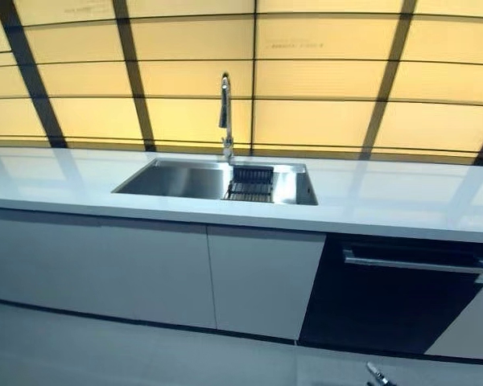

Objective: Take plates into dishwasher

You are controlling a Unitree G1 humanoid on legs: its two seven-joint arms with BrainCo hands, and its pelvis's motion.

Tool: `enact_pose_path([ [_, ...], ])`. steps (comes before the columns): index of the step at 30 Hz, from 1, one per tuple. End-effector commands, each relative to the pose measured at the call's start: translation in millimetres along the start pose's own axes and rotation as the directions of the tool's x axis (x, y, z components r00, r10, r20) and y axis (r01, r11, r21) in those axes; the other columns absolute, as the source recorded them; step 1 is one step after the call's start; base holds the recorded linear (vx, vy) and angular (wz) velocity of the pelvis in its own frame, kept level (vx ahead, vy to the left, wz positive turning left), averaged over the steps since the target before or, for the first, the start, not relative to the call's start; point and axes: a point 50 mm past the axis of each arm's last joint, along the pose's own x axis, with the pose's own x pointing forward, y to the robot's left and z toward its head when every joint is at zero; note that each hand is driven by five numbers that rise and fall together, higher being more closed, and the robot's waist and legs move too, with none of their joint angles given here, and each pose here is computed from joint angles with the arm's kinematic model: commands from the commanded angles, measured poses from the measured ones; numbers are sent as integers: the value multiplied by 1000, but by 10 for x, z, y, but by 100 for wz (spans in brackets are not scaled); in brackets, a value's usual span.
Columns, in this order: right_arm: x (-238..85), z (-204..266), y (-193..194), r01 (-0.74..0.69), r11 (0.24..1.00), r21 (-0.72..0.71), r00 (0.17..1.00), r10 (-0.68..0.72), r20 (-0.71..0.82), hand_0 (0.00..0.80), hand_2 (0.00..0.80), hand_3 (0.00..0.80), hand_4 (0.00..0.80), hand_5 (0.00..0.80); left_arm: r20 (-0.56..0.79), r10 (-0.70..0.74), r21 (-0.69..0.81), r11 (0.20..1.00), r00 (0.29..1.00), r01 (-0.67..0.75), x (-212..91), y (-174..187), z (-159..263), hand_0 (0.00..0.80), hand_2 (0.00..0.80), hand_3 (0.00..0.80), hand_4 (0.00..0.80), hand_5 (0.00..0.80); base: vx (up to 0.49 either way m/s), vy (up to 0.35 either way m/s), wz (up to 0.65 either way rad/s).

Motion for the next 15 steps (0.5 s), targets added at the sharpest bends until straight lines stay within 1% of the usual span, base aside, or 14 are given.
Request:
enact_pose_path([
  [1,84,-81,202,-73,994,-82,997,70,-39,0,0,0,0,0,-9,11,32,999,1000,-11,14,21,112,0,0,0,0,0,-58,30,-1],
  [2,72,-442,161,-61,996,-59,988,52,-143,0,0,0,0,0,-32,2,26,1000,999,-1,28,-63,86,0,0,0,0,0,-57,37,-2],
  [5,9,-778,64,-18,998,56,977,29,-211,0,0,0,0,0,-63,-38,5,999,997,39,39,-170,24,0,0,0,0,0,-33,48,-1],
  [6,-21,-881,9,16,998,55,972,-3,-234,0,0,0,0,0,-76,-56,-1,998,996,56,43,-224,-18,0,0,0,0,0,-11,58,0],
  [9,-36,-960,-13,62,995,73,970,-42,-239,0,0,0,0,0,-84,-87,28,996,993,90,46,-306,-49,0,0,0,0,0,-50,50,-9],
  [11,-39,-979,-15,59,997,52,968,-44,-246,0,0,0,0,0,-78,-89,50,994,993,93,50,-334,-40,0,0,0,0,0,-42,15,-8],
  [13,-36,-1000,2,38,999,-4,969,-37,-245,0,0,0,0,0,-70,-90,75,993,994,95,53,-378,-36,0,0,0,0,0,0,0,0],
  [15,-33,-1012,24,25,1000,-9,970,-26,-241,0,0,0,0,0,-60,-74,82,993,995,79,53,-368,-43,0,0,0,0,0,0,0,0],
])
